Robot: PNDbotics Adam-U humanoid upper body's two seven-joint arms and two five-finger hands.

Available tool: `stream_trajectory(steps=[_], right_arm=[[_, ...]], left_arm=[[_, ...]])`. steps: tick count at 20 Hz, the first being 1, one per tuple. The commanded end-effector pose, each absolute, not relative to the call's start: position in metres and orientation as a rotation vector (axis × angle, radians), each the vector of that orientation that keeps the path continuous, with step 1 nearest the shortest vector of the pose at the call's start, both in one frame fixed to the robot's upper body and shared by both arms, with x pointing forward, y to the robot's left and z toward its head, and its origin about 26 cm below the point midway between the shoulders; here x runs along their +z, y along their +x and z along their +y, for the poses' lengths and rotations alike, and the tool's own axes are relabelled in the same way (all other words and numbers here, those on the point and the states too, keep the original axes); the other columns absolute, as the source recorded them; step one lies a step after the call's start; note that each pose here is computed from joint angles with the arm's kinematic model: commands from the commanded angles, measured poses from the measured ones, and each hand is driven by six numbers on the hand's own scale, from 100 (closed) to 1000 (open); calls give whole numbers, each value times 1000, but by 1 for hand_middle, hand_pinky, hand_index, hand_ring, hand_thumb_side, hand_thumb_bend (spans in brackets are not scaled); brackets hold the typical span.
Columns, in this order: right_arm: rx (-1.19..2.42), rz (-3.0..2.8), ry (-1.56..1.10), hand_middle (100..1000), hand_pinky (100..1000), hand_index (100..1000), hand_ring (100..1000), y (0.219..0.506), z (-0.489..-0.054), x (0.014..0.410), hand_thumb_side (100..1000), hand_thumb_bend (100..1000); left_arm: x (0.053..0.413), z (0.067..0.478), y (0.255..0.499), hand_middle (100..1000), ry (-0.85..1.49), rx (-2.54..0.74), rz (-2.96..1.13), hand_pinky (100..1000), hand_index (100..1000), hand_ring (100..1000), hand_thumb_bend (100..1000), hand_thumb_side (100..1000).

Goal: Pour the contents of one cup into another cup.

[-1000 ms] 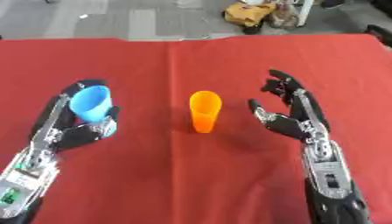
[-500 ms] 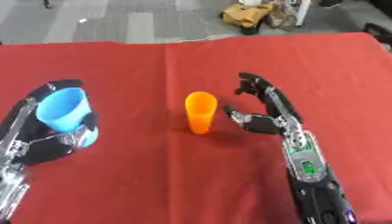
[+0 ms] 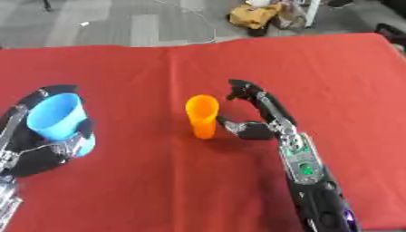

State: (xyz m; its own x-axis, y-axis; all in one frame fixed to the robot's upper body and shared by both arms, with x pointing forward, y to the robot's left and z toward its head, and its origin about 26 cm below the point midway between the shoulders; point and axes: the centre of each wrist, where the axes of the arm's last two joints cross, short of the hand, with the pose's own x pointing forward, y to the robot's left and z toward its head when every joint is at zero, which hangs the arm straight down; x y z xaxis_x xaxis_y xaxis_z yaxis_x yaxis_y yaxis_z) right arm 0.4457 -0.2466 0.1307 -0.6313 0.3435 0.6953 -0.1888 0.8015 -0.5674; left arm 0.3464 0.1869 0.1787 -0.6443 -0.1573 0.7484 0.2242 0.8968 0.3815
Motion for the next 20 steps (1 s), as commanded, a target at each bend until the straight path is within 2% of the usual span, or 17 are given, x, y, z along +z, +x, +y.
stream_trajectory(steps=[1,9,20], right_arm=[[830,-2136,-115,650,912,919,934,449,-239,141,181,427],[878,-2124,-117,687,923,938,954,450,-236,140,233,497],[959,-2100,-76,685,921,944,952,453,-218,138,247,496]], left_arm=[[188,187,343,598,-56,-561,-2231,457,771,585,100,100],[186,186,343,599,-60,-566,-2224,458,772,587,100,100],[185,184,343,600,-68,-568,-2222,464,773,588,100,100]])
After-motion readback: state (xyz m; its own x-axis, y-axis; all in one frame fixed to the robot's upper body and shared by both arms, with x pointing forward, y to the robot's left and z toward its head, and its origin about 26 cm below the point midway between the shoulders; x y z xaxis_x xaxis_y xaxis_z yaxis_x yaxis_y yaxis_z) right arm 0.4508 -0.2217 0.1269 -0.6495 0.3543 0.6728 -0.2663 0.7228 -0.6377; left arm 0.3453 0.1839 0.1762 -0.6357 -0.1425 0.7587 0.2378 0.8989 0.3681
